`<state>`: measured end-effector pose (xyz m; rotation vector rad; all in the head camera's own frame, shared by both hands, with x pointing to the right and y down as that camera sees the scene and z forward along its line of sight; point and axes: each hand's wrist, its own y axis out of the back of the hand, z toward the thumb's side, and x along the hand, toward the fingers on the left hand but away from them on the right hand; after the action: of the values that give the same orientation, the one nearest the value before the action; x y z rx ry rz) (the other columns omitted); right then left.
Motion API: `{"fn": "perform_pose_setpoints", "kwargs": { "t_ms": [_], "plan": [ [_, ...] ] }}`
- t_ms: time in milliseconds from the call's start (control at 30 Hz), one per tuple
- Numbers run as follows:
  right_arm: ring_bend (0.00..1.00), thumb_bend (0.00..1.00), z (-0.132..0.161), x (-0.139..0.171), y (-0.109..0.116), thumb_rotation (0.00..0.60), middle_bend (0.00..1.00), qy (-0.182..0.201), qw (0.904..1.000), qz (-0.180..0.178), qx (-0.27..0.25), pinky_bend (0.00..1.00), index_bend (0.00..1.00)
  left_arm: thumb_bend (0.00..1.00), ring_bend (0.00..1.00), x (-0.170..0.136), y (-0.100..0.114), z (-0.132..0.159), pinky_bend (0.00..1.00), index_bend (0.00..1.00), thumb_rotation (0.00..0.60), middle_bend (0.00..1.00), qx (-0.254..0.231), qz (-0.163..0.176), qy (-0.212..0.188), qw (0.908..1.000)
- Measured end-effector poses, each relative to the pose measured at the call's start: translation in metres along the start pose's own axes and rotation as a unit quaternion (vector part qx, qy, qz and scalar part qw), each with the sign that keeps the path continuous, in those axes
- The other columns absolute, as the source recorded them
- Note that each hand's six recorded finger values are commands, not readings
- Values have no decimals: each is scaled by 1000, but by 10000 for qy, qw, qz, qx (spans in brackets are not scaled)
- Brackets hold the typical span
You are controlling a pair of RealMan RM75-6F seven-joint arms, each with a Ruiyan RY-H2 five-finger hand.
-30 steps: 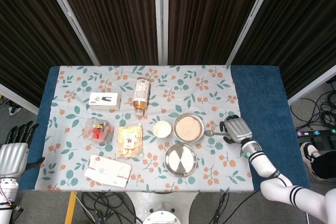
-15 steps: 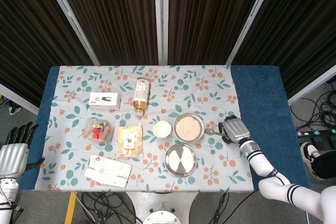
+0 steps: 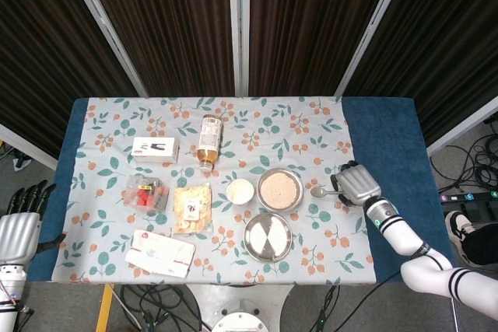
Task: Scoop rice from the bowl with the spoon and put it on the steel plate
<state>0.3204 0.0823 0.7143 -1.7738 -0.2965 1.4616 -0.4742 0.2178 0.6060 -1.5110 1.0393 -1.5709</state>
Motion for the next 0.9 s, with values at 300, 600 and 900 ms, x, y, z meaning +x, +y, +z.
{"fn": "perform_pose_setpoints", "kwargs": {
  "t_ms": [300, 600, 900],
  "plan": [
    [264, 318, 32, -26, 65, 600, 576, 596, 9911, 173, 1177, 185, 596, 0, 103, -2, 2, 0, 81, 135, 600, 148, -13, 46, -13, 10000],
    [272, 326, 88, -69, 74, 600, 578, 1122, 9695, 515, 2118, 166, 603, 0, 103, -3, 4, -1, 81, 135, 600, 148, -42, 84, 10, 10000],
    [272, 327, 109, -85, 62, 600, 579, 1191, 9521, 627, 2746, 142, 603, 0, 103, -4, 1, -4, 81, 135, 600, 148, -107, 88, 32, 9999]
  ]
}}
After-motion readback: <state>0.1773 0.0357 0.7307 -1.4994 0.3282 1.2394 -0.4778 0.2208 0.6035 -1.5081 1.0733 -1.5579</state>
